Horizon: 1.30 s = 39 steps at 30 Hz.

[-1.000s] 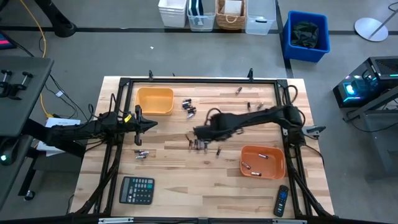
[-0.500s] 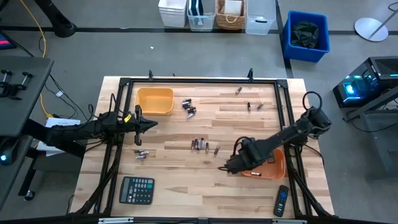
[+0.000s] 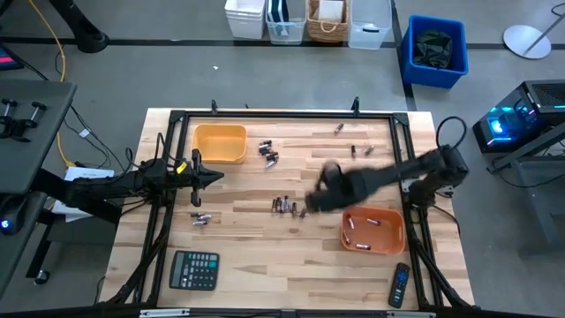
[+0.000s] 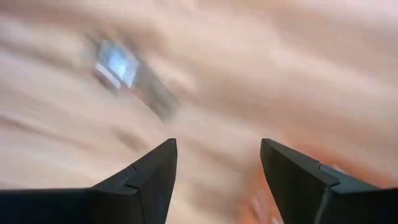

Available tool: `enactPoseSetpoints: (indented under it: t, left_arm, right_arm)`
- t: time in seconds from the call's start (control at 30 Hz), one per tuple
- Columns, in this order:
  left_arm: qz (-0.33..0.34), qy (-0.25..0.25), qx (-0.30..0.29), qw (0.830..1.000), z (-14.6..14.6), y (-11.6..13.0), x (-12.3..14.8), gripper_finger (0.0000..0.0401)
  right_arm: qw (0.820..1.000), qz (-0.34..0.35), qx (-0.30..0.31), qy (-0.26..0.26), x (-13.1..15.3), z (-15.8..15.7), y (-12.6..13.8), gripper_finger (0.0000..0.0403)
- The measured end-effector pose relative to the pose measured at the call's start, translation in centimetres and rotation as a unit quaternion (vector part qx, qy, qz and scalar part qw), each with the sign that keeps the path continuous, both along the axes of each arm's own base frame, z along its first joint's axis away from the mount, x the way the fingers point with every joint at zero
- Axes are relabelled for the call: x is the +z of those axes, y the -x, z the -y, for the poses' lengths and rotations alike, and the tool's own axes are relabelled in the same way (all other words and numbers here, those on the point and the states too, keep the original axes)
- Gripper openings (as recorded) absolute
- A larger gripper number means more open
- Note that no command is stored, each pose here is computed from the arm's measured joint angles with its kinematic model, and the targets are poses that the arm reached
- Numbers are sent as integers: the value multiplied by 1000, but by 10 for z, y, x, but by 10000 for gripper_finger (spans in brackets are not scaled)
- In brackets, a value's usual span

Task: Sort batteries
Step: Put the silver battery into the orange bin

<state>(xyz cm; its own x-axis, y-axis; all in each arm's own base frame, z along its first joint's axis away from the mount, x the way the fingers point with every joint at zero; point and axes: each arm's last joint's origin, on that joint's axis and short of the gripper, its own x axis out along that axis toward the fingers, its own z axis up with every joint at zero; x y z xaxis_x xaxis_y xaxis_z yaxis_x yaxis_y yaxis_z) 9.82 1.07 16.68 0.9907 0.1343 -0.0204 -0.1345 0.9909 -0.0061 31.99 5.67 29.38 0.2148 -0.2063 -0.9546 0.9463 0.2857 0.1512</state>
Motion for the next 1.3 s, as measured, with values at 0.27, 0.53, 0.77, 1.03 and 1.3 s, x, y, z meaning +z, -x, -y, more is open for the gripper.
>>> enactPoseSetpoints:
  t: [0.27,0.53,0.77,1.03,1.3]
  left_arm:
    - [0,0,0,1000,0,0,0,1]
    - [0,0,0,1000,0,0,0,1]
    - [0,0,0,1000,0,0,0,1]
    - [0,0,0,1000,0,0,0,1]
    - [0,0,0,1000,0,0,0,1]
  right_arm:
    - [969,199,143,40,-11,124,-77,230]
    - [847,133,495,139,-59,162,-121,221]
    - [819,57,554,134,-104,173,-140,220]
    - [821,16,557,128,-142,162,-160,220]
    - [826,-40,538,162,-154,161,-166,220]
